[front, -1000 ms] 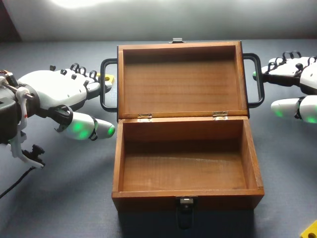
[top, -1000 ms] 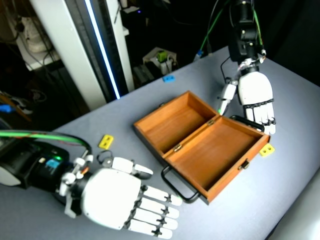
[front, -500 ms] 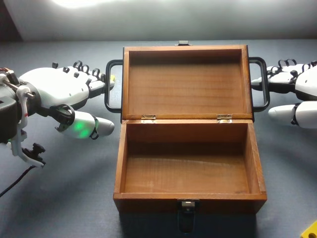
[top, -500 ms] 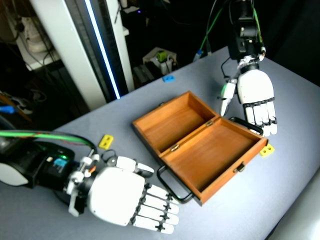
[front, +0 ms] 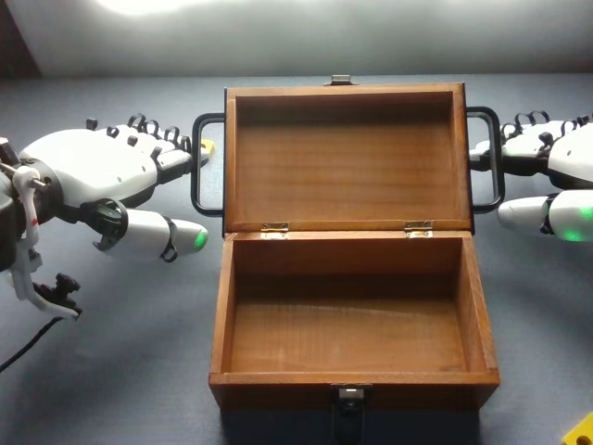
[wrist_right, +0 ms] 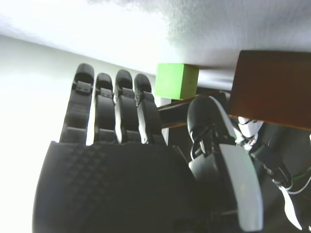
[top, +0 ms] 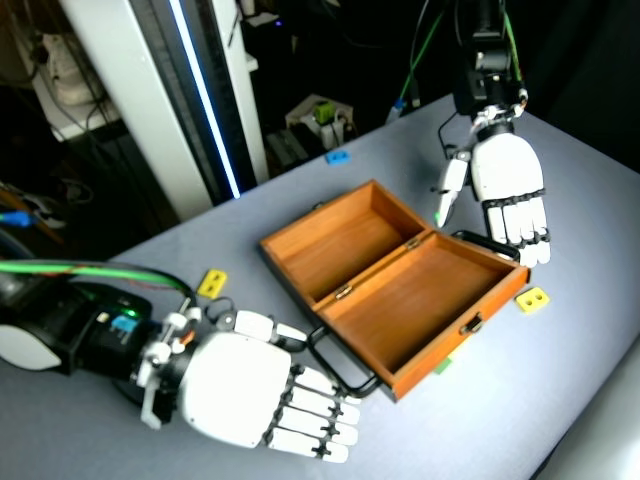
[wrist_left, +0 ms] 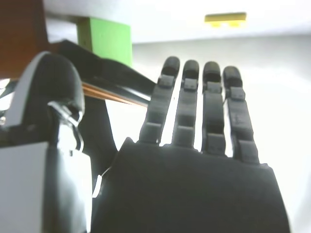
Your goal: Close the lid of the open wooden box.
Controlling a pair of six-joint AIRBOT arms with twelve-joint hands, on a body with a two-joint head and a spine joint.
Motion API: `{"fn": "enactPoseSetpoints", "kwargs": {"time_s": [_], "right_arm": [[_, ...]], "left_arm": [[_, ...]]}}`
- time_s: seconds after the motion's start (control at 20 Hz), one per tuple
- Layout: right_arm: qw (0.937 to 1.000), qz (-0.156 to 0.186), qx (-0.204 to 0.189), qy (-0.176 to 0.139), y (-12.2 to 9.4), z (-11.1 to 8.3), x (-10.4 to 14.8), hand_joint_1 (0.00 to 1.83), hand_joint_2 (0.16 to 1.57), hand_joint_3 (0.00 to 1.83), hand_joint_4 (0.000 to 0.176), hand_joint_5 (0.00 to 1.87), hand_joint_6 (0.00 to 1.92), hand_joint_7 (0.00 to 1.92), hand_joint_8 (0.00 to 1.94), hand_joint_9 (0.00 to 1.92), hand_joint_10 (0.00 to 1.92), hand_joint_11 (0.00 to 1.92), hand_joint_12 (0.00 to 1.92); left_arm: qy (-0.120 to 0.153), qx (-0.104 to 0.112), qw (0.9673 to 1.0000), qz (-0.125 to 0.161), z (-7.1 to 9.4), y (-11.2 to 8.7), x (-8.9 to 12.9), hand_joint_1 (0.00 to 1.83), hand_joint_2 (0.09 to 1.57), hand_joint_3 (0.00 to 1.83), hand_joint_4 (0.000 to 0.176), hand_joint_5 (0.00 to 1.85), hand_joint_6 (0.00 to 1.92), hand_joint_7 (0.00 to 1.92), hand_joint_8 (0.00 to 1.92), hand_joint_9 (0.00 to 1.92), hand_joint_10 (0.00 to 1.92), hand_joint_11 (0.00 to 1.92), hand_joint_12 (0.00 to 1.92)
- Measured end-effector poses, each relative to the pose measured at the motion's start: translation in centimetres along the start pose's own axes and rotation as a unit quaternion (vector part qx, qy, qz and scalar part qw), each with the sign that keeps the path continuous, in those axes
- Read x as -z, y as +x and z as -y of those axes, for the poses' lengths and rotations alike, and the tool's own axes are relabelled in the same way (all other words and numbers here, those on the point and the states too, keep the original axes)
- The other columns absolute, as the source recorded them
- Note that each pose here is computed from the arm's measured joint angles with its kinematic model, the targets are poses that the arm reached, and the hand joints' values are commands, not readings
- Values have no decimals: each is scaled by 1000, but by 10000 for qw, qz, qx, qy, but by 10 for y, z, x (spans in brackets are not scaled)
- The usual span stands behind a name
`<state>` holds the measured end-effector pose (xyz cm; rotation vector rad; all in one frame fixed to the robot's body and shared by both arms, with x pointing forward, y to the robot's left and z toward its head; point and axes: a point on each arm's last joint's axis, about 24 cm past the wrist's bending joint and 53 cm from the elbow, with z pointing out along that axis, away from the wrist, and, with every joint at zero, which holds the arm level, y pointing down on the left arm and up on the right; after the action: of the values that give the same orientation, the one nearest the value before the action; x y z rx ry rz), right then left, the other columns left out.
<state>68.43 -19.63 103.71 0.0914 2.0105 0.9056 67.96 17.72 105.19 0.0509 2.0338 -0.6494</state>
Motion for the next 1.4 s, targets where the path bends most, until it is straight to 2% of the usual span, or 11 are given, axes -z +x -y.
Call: {"fn": "enactPoseSetpoints", "kwargs": {"time_s": [0.1,0.15,0.25,0.45,0.55,0.6,0.65,0.8,0.85,1.05,1.4], "right_arm": [[10000,15,-10,-54,-2,-3,2,0,1478,0,19,145,0,146,0,44,2,117,9],[10000,36,-8,-70,-4,-4,3,0,1486,0,0,152,4,157,5,44,2,110,6],[9998,82,-67,-153,-7,-9,5,0,1490,0,1,170,8,181,10,73,11,148,21],[9992,156,-119,-337,-11,-20,9,3,1475,0,0,184,11,188,10,79,10,127,12],[9990,159,-116,-405,-11,-24,10,0,1466,0,6,183,9,176,3,76,7,122,9],[9988,164,-129,-435,-11,-26,10,36,1491,1,0,196,7,177,3,76,4,113,5],[9986,173,-158,-470,-11,-28,11,36,1491,1,0,196,7,177,3,76,4,113,5],[9977,173,-238,-612,-7,-38,12,40,1487,0,0,188,1,164,0,62,0,85,0],[9975,164,-250,-647,-6,-41,13,125,1479,0,0,199,2,171,1,69,1,78,4],[9947,207,-288,-968,-6,-61,18,44,1453,0,0,173,1,170,3,59,3,73,5],[9913,291,-286,-1249,-12,-76,36,171,1443,0,0,169,0,146,1,42,3,64,10]], "left_arm": [[30,-12,10000,45,1,-1,3,0,1288,0,0,0,0,0,0,0,0,13,6],[46,21,10000,63,2,-2,4,0,1256,0,0,0,0,0,0,0,0,16,7],[96,11,9999,141,4,-4,10,0,1232,0,0,0,0,0,0,0,0,13,5],[216,188,9990,331,7,-10,23,0,1202,0,0,0,0,0,0,1,0,59,26],[277,261,9983,450,9,-15,30,0,1244,1,0,0,0,0,0,0,0,4,2],[311,287,9978,512,10,-17,35,0,1331,37,0,0,0,0,0,0,0,0,0],[333,329,9974,545,10,-19,38,0,1331,37,0,0,0,0,0,0,0,0,0],[472,372,9959,676,17,-24,46,0,1284,7,0,0,0,0,0,6,2,75,35],[515,375,9953,723,18,-25,48,0,1295,8,0,0,0,4,0,9,2,56,31],[722,377,9937,773,31,-23,55,0,1279,0,0,0,0,0,0,6,2,0,1],[1043,490,9877,1056,46,-33,81,0,1318,11,0,0,0,0,0,3,0,0,0]]}}
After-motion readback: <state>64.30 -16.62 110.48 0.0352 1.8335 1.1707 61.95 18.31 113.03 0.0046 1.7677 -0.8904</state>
